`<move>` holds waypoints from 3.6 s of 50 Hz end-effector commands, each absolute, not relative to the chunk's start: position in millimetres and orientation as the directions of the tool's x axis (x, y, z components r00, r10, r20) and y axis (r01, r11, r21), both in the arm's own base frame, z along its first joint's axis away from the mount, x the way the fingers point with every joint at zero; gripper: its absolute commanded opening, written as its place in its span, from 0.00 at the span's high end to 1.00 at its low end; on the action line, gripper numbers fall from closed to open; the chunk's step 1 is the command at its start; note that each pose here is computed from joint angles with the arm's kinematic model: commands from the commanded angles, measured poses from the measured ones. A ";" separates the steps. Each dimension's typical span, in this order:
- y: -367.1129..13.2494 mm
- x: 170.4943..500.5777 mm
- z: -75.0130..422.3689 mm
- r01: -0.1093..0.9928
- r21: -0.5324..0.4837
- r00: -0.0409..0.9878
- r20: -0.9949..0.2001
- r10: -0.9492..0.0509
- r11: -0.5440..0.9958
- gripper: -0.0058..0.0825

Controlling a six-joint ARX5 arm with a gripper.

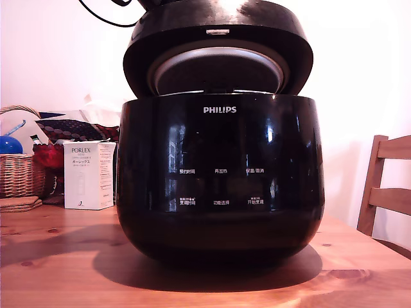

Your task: Close the rice cooker by pressing the lid down with medium force

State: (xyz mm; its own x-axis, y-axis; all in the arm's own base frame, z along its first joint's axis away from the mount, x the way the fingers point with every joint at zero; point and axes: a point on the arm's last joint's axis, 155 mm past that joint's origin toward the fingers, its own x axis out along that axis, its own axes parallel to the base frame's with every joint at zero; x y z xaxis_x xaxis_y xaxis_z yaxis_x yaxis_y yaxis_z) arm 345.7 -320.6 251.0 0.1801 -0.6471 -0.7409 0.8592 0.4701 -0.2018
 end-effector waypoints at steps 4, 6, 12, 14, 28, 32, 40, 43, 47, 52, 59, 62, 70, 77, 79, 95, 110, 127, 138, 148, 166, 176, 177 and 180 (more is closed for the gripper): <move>-317.1 332.1 237.3 0.857 -0.208 0.164 -0.757 -0.632 0.472 0.96; -315.6 330.0 235.8 0.854 -0.210 0.166 -0.756 -0.633 0.475 0.96; -309.6 324.6 231.7 0.852 -0.200 0.182 -0.754 -0.631 0.484 0.96; -307.9 323.1 230.0 0.852 -0.197 0.185 -0.754 -0.630 0.486 0.96; -296.7 309.1 226.4 0.842 -0.203 0.198 -0.746 -0.636 0.500 0.96; -294.2 305.3 226.9 0.840 -0.206 0.198 -0.746 -0.636 0.503 0.96; -292.2 302.0 234.6 0.842 -0.201 0.208 -0.737 -0.643 0.501 0.96; -291.9 301.3 236.6 0.840 -0.202 0.210 -0.734 -0.645 0.504 0.96; -290.9 299.2 237.3 0.838 -0.205 0.208 -0.736 -0.644 0.505 0.96; -290.4 298.2 238.2 0.838 -0.205 0.208 -0.736 -0.645 0.505 0.96; -292.2 297.0 239.1 0.837 -0.209 0.208 -0.733 -0.647 0.506 0.96; -293.5 296.0 239.3 0.833 -0.217 0.206 -0.732 -0.649 0.509 0.96; -295.2 294.2 238.3 0.824 -0.231 0.206 -0.728 -0.653 0.518 0.96; -292.1 290.1 234.9 0.823 -0.230 0.212 -0.724 -0.656 0.519 0.96; -290.9 288.4 233.0 0.823 -0.231 0.211 -0.725 -0.655 0.520 0.96; -281.7 274.7 220.4 0.811 -0.248 0.197 -0.737 -0.647 0.530 0.96; -281.3 264.4 205.8 0.808 -0.271 0.157 -0.757 -0.634 0.523 0.96; -277.8 253.8 199.1 0.802 -0.289 0.119 -0.781 -0.613 0.524 0.96; -278.2 252.0 198.1 0.802 -0.291 0.113 -0.784 -0.611 0.522 0.96; -278.5 248.4 192.4 0.803 -0.295 0.099 -0.791 -0.604 0.518 0.96; -272.1 243.3 151.6 0.789 -0.302 0.073 -0.818 -0.570 0.535 0.96; -271.9 246.4 144.5 0.792 -0.288 0.088 -0.819 -0.567 0.538 0.96; -271.4 246.6 143.7 0.792 -0.286 0.089 -0.820 -0.565 0.539 0.96; -270.4 245.4 140.6 0.790 -0.287 0.084 -0.823 -0.561 0.541 0.96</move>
State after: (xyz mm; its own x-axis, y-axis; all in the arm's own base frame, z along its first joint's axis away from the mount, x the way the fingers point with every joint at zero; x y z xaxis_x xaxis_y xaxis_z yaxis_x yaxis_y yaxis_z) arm 258.8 -286.8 209.2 0.1902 -0.6779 -0.7101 0.8373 0.4896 -0.2432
